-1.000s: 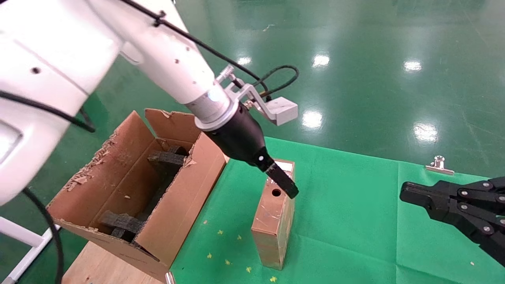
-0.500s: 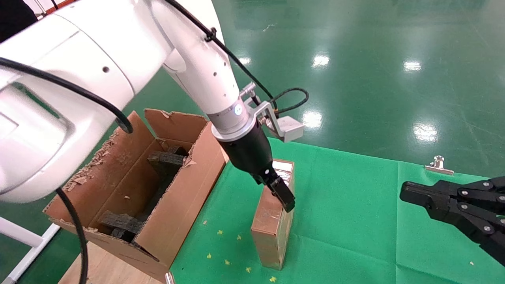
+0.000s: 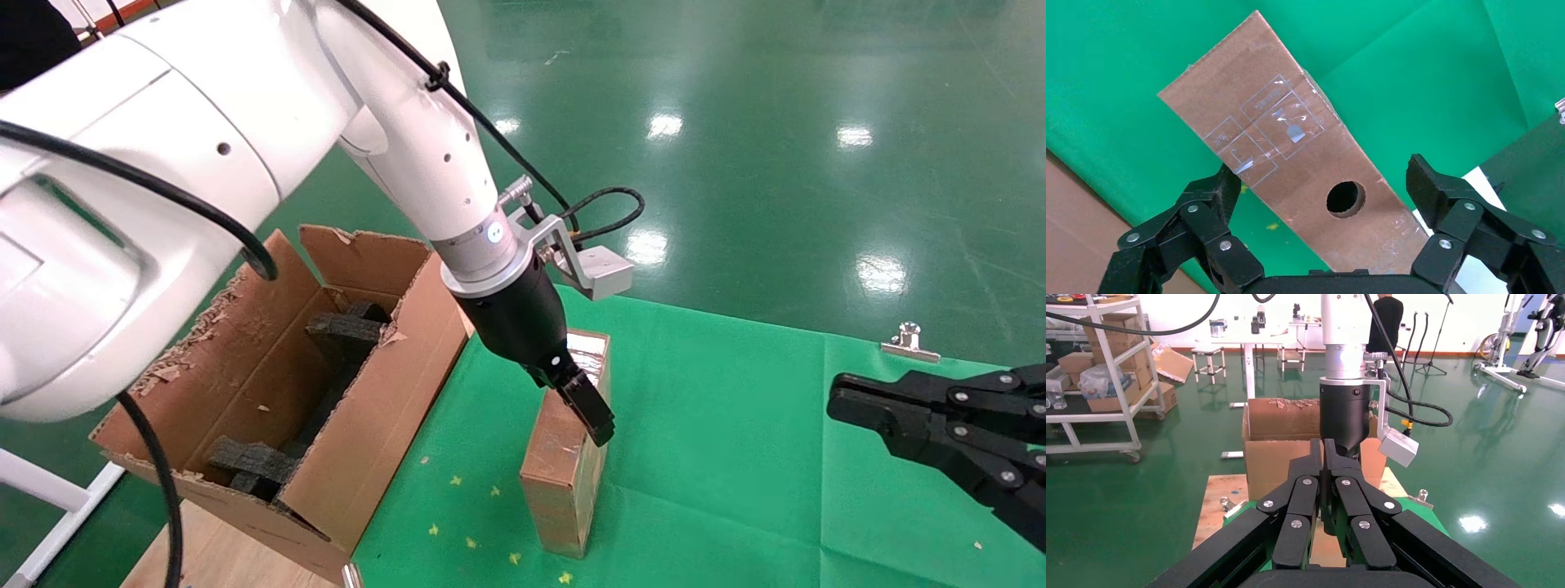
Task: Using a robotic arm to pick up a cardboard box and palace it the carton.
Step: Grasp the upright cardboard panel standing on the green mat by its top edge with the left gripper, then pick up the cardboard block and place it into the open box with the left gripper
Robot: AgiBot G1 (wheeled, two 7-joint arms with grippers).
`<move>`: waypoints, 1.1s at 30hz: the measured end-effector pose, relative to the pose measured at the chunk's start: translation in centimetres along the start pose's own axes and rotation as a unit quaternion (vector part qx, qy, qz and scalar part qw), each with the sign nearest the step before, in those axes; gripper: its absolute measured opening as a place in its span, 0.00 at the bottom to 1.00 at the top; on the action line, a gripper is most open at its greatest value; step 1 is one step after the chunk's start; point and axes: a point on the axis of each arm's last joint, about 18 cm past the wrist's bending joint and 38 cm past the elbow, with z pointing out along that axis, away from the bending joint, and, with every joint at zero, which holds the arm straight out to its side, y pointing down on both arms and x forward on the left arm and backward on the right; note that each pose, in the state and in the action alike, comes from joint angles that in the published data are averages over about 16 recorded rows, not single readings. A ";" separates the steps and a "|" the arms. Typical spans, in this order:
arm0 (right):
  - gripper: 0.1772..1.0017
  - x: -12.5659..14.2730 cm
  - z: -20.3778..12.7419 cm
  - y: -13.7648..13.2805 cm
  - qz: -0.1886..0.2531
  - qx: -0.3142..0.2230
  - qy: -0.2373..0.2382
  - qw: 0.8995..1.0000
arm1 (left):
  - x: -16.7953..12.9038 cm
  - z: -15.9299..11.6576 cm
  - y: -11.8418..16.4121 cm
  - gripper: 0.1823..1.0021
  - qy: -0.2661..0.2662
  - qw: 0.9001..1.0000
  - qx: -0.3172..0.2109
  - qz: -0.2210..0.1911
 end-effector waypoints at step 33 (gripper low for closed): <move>0.70 0.0 0.0 0.0 0.000 0.000 0.000 1.000 | -2.3 -4.8 1.1 0.39 -0.028 0.998 0.043 0.038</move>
